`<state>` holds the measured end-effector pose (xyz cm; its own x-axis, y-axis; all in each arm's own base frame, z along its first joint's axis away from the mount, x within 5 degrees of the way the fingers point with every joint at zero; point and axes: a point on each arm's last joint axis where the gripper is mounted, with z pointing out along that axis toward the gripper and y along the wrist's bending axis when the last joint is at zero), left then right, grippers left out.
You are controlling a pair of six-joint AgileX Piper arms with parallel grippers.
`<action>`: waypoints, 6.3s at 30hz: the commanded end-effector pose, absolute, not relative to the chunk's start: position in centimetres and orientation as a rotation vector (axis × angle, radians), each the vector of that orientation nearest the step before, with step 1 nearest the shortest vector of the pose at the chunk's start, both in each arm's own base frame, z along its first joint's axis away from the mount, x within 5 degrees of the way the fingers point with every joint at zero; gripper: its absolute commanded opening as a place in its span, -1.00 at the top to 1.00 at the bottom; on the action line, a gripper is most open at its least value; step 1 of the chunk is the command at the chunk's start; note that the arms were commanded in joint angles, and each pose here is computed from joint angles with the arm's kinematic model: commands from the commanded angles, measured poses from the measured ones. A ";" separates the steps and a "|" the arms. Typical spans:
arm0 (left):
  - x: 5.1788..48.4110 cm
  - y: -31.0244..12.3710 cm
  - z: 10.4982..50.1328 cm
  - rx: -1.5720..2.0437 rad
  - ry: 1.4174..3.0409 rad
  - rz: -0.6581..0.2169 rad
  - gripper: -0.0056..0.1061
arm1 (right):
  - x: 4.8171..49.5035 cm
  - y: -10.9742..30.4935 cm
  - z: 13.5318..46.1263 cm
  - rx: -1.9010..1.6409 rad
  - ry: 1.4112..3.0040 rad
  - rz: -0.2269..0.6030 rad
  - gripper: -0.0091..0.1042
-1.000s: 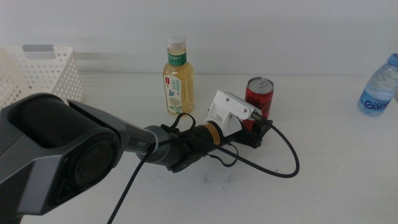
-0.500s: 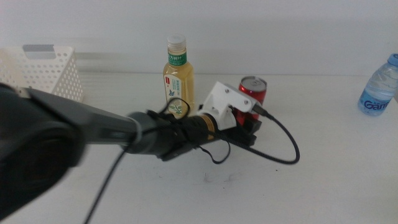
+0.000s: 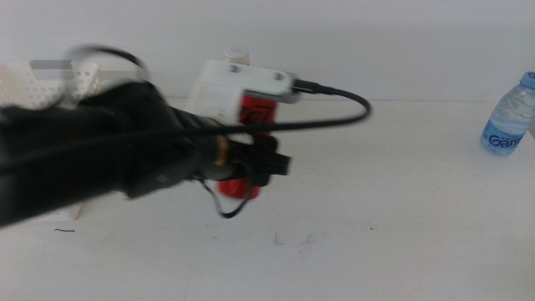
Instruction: Use arms to grab the bottles and put them into the dustbin to the left of the table.
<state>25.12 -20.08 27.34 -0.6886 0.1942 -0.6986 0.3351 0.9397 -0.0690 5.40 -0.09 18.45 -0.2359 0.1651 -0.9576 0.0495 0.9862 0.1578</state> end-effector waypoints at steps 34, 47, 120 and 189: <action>41.3 11.2 26.8 -0.115 2.700 0.081 0.93 | 5.4 -0.2 18.5 0.150 1.791 0.085 -0.76; 43.4 11.2 21.1 -0.132 2.780 0.059 -0.05 | 5.4 -0.2 18.5 0.150 1.791 0.085 -0.76; 34.4 -13.6 14.0 0.369 1.851 -0.395 -0.78 | 5.4 -0.2 18.5 0.150 1.791 0.085 -0.76; 30.5 -1.9 36.8 0.189 2.555 0.088 0.93 | 5.4 -0.2 18.5 0.150 1.791 0.085 -0.76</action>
